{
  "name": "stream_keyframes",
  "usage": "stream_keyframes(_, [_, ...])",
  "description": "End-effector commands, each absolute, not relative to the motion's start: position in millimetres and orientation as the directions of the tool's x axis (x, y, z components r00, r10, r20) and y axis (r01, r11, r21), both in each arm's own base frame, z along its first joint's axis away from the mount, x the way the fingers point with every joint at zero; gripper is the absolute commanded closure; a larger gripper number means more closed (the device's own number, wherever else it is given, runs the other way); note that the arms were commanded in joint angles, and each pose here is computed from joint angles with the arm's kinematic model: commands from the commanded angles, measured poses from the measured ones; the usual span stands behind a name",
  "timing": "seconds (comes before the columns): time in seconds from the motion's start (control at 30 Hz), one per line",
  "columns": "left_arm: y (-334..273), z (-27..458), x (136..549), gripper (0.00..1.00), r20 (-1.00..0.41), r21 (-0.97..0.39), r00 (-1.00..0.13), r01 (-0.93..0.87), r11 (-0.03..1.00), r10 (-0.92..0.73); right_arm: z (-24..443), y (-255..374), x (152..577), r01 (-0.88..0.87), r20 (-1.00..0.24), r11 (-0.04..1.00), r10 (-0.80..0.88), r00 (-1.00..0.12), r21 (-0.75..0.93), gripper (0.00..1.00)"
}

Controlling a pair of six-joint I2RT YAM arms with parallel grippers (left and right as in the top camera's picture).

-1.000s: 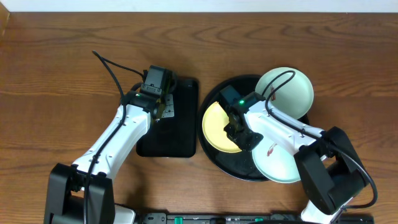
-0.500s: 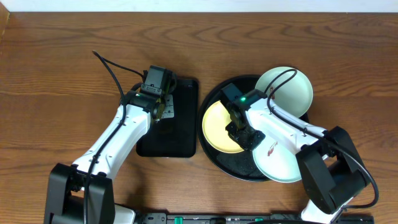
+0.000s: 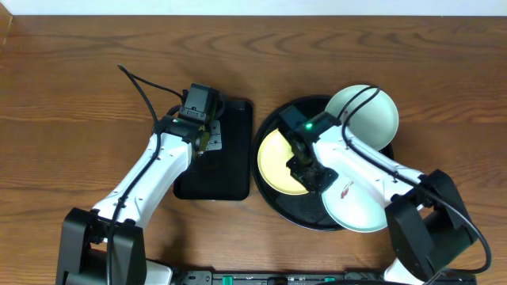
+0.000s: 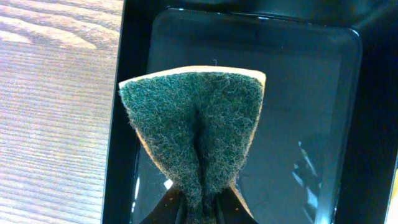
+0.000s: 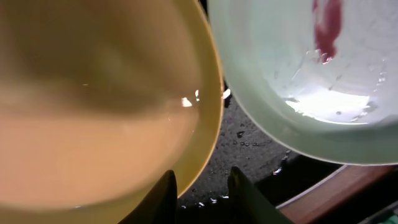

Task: Clean dirty plates on tray and stack at the side

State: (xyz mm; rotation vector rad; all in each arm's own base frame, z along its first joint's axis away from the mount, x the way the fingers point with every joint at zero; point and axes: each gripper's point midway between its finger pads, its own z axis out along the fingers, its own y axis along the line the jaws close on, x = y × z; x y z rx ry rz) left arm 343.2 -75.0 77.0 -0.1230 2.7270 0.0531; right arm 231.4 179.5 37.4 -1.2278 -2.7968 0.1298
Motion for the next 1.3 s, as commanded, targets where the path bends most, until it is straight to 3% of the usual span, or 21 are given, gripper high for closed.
stream_keyframes(0.0, [-71,73,342,0.87,-0.395,0.036,-0.915,-0.107,0.994,-0.084,34,177,233,0.753,-0.005,0.65,0.757,-0.653,-0.102,0.75])
stream_keyframes(0.6, [-71,73,342,0.87,-0.395,0.036,-0.915,-0.107,0.994,-0.084,13,171,226,0.815,-0.021,0.57,0.818,-0.575,-0.106,0.68])
stream_keyframes(0.67, [-71,73,342,0.86,-0.395,0.036,-0.915,-0.107,0.994,-0.084,9,172,229,0.817,-0.022,0.571,0.818,-0.575,-0.083,0.72])
stream_keyframes(0.83, [-71,73,342,0.87,-0.395,0.037,-0.915,-0.106,0.994,-0.084,7,173,231,0.817,-0.025,0.572,0.818,-0.575,-0.071,0.95])
stream_keyframes(0.9, [-71,73,342,0.87,-0.395,0.037,-0.915,-0.106,0.994,-0.084,7,173,231,0.817,-0.025,0.572,0.818,-0.575,-0.072,0.9])
stream_keyframes(1.03, [-71,73,342,0.87,-0.395,0.037,-0.915,-0.106,0.994,-0.084,7,173,232,0.817,-0.029,0.572,0.818,-0.575,-0.072,0.96])
stream_keyframes(1.17, [-71,73,342,0.86,-0.395,0.037,-0.915,-0.106,0.994,-0.084,7,172,232,0.817,-0.03,0.573,0.817,-0.576,-0.072,0.93])
stream_keyframes(1.2, [-71,73,342,0.86,-0.395,0.037,-0.915,-0.106,0.994,-0.084,7,172,232,0.813,-0.03,0.577,0.814,-0.58,-0.071,0.99])
stream_keyframes(1.27, [-71,73,342,0.86,-0.395,0.037,-0.915,-0.106,0.994,-0.084,7,172,232,0.807,-0.028,0.586,0.807,-0.589,-0.071,0.99])
